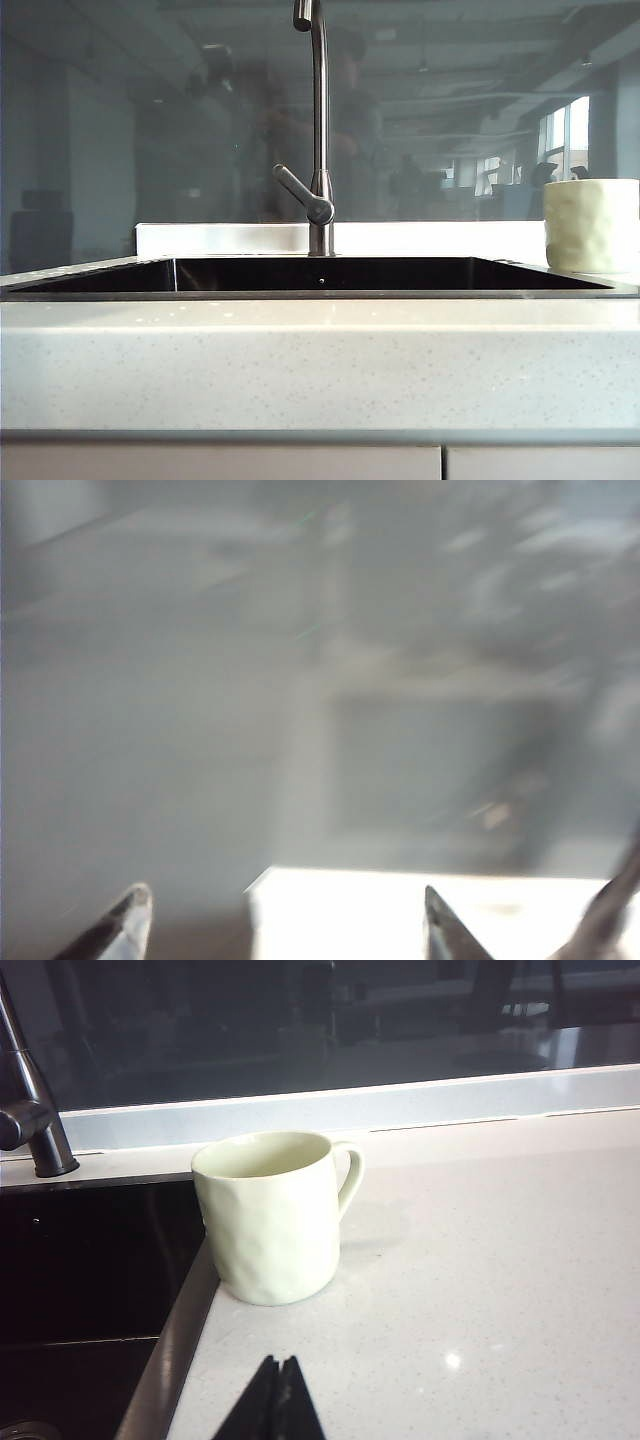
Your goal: Pick up the mug next to the sink, go to the faucet to get some water, pour the water into the sink, and finally put the mug back to its place.
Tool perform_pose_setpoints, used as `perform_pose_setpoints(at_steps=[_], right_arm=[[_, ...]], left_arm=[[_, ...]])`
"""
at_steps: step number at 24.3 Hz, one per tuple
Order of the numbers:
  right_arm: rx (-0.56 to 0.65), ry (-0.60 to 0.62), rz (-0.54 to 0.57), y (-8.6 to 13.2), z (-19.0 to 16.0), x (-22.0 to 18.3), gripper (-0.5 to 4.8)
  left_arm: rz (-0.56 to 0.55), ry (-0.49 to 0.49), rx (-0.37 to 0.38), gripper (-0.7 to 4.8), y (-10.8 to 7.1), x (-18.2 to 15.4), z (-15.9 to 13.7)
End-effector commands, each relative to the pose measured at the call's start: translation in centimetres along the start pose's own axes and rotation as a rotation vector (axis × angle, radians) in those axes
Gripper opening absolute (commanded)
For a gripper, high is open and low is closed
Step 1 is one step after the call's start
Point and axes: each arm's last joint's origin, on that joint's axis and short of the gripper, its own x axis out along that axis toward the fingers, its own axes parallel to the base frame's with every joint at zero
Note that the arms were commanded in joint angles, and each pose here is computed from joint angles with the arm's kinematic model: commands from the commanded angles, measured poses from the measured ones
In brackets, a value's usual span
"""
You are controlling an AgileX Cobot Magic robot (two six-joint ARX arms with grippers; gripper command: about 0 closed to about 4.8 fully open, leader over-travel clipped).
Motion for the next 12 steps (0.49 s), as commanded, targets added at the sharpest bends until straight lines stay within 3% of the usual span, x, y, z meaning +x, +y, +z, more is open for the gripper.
perform_pose_setpoints(at_steps=[1,4,6,8,12], right_arm=[[0.003,-0.017,0.0,0.0,0.1,0.0,-0.09],[0.003,-0.017,-0.001,0.0,0.1,0.0,-0.09],[0.003,-0.017,-0.001,0.0,0.1,0.0,-0.09],[0.003,-0.016,0.0,0.0,0.1,0.0,-0.09],[0.003,-0.017,-0.001,0.0,0.1,0.0,-0.09]], left_arm=[[0.134,0.001,0.025,3.4,0.7,-4.1,-0.6],[0.234,0.04,0.036,3.4,2.0,-8.3,-3.3],[0.256,0.067,-0.001,3.4,2.6,-10.6,-6.0],[0.257,0.106,-0.044,3.4,2.8,-12.4,-8.8],[0.223,0.148,-0.043,3.4,2.5,-15.9,-12.6]])
